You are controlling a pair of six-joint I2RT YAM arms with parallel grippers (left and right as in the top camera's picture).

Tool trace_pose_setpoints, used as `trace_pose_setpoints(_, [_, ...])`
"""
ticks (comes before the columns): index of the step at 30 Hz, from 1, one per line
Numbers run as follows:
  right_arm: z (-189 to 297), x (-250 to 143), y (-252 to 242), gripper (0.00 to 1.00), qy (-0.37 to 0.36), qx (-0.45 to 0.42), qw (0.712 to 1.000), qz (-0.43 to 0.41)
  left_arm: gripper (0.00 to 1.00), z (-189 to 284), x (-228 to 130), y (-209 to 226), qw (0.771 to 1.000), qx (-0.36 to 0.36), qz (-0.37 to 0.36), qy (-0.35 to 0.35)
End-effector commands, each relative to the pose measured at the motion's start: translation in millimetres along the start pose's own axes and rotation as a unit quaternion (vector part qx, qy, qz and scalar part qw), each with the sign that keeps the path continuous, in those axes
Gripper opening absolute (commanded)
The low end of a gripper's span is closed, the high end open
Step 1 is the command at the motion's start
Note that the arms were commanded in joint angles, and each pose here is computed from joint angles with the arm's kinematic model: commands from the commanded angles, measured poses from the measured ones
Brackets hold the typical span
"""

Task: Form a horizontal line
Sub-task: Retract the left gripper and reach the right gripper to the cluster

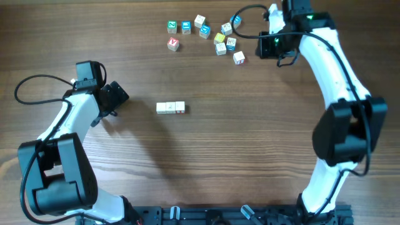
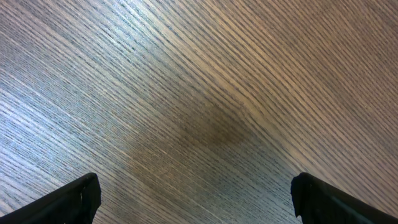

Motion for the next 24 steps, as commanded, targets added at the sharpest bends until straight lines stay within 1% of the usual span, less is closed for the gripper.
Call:
trace_pose_setpoints(1, [-39.3, -0.8, 0.9, 0.08, 0.023, -0.019, 0.999, 0.043, 1.00, -2.7, -1.3, 4.0, 1.000, 0.007, 0.007, 0.003])
trace_pose_setpoints(2, [-47.5, 2.0, 0.4, 0.13, 0.018, -0.027, 0.998, 0.047, 1.00, -2.7, -1.2, 3.9, 1.000, 0.007, 0.007, 0.002])
trace_pose_setpoints(3, [-54.6, 5.8, 2.2, 0.16, 0.010, -0.027, 0.998, 0.053, 1.00, -2.8, -1.3, 4.0, 1.000, 0.007, 0.007, 0.003])
trace_pose_setpoints(4, [-61.7, 10.5, 5.2, 0.24, -0.001, -0.026, 0.998, 0.062, 1.00, -2.7, -1.2, 3.9, 1.000, 0.007, 0.007, 0.002])
trace_pose_setpoints(6, [-70.9, 18.0, 10.4, 0.49, -0.019, -0.032, 0.996, 0.082, 1.00, -2.8, -1.3, 4.0, 1.000, 0.007, 0.007, 0.003])
trace_pose_setpoints(7, [-74.1, 20.5, 11.2, 0.56, -0.025, -0.043, 0.995, 0.090, 1.00, -2.7, -1.2, 3.9, 1.000, 0.007, 0.007, 0.002])
trace_pose_setpoints(9, [-79.3, 25.6, 16.2, 0.58, -0.037, -0.050, 0.991, 0.119, 1.00, -2.7, -1.2, 3.9, 1.000, 0.007, 0.007, 0.002])
trace_pose_setpoints(10, [-84.8, 26.8, 19.1, 0.61, -0.040, -0.048, 0.990, 0.125, 1.00, -2.8, -1.3, 4.0, 1.000, 0.007, 0.007, 0.003])
trace_pose_setpoints(13, [-104.1, 24.0, 22.7, 0.62, -0.035, -0.046, 0.988, 0.142, 1.00, -2.7, -1.3, 4.0, 1.000, 0.007, 0.007, 0.003])
trace_pose_setpoints(16, [-114.9, 21.6, 18.7, 0.61, -0.030, -0.053, 0.988, 0.140, 1.00, -2.7, -1.3, 4.0, 1.000, 0.007, 0.007, 0.003])
trace_pose_setpoints(17, [-116.6, 21.4, 18.3, 0.58, -0.029, -0.053, 0.988, 0.140, 1.00, -2.8, -1.3, 4.0, 1.000, 0.007, 0.007, 0.003])
trace_pose_setpoints(19, [-117.6, 20.0, 17.8, 0.57, -0.026, -0.053, 0.988, 0.140, 1.00, -2.7, -1.2, 3.9, 1.000, 0.007, 0.007, 0.002])
trace_pose_setpoints(21, [-117.5, 20.1, 16.4, 0.52, -0.025, -0.059, 0.988, 0.139, 1.00, -2.7, -1.2, 3.9, 1.000, 0.007, 0.007, 0.002])
trace_pose_setpoints(22, [-117.5, 20.0, 16.4, 0.47, -0.025, -0.059, 0.988, 0.139, 1.00, -2.7, -1.2, 3.9, 1.000, 0.007, 0.007, 0.002])
trace_pose_setpoints(24, [-117.6, 18.5, 16.3, 0.46, -0.022, -0.059, 0.989, 0.137, 1.00, -2.8, -1.3, 4.0, 1.000, 0.007, 0.007, 0.003])
Point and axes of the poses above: each gripper's point midway between its finger pads, its own z axis back along the fingers, its own y axis along the line the jaws close on, x = y × z, the point moved 5 cm from there along z, back along the fingers, and after that the axes turned 4 degrees about z, right-handed, at the moved point
